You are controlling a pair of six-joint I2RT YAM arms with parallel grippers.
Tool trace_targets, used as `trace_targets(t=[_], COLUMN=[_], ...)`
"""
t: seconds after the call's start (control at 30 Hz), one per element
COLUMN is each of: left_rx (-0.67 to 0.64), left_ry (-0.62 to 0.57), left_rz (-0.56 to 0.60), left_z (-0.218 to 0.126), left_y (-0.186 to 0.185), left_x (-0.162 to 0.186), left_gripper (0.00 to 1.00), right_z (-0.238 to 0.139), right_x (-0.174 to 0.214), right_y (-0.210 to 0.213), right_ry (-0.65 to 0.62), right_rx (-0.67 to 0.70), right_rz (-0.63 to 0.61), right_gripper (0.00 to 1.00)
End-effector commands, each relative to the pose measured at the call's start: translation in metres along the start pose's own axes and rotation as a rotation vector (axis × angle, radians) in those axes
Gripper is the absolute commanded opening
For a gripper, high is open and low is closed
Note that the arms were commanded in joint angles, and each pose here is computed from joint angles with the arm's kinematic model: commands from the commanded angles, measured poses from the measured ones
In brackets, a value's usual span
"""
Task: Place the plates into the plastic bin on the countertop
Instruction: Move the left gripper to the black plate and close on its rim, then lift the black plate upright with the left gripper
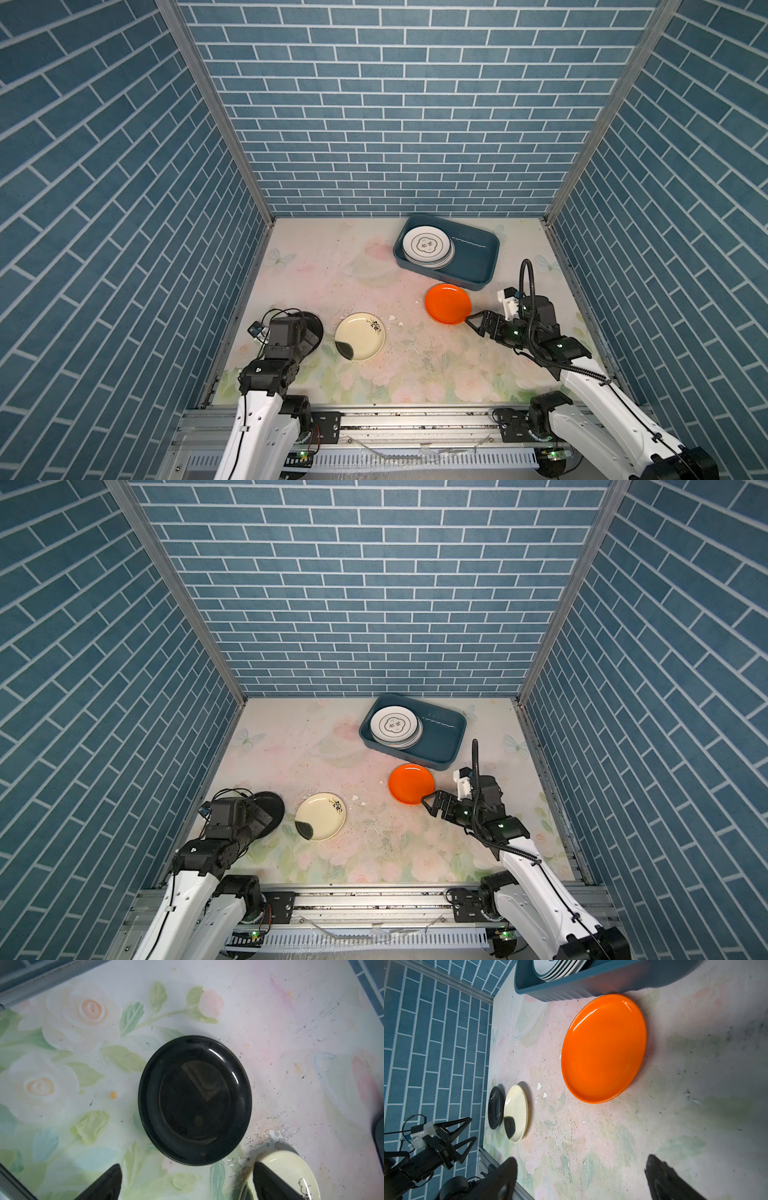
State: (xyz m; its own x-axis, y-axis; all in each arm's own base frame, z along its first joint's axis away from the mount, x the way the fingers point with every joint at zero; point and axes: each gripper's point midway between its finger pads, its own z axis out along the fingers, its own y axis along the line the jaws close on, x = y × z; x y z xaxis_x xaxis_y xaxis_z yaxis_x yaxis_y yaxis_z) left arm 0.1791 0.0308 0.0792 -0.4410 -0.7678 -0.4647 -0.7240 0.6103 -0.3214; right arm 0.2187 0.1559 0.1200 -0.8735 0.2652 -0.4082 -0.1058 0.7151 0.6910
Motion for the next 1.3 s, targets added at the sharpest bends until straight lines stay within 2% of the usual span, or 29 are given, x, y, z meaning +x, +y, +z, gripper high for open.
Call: trace_targets(t=[0.0, 0.13, 0.4, 0.67, 1.27], left_rx=[0.019, 0.016, 0.006, 0.018, -0.019], left_ry=[0.073, 0.111, 0.106, 0.096, 0.072], left_rz=[-0.075, -0.106, -0.142, -0.185, -0.063], left_z=[0.014, 0.025, 0.039, 0.055, 0.086], left_y=[-0.001, -0.001, -0.002, -0.005, -0.033], left_x=[0.014, 0.020, 0.016, 0.012, -0.031], left_gripper=[1.00, 1.00, 0.99, 0.94, 0.97], right_z=[-0.006, -0.008, -0.007, -0.007, -0.013], right_x=[-0.003, -0.003, -0.001, 0.001, 0.002], right_y=[0.007, 0.007, 0.002, 0.000, -0.006], right_ry=[-0.001, 0.000, 0.007, 0.013, 0.011], right_rx=[-0.008, -0.002, 0.017, 0.027, 0.062], right_rz=[-0.010, -0.016, -0.010, -0.006, -0.014], right_gripper=[0.96, 0.96, 0.95, 0.95, 0.95])
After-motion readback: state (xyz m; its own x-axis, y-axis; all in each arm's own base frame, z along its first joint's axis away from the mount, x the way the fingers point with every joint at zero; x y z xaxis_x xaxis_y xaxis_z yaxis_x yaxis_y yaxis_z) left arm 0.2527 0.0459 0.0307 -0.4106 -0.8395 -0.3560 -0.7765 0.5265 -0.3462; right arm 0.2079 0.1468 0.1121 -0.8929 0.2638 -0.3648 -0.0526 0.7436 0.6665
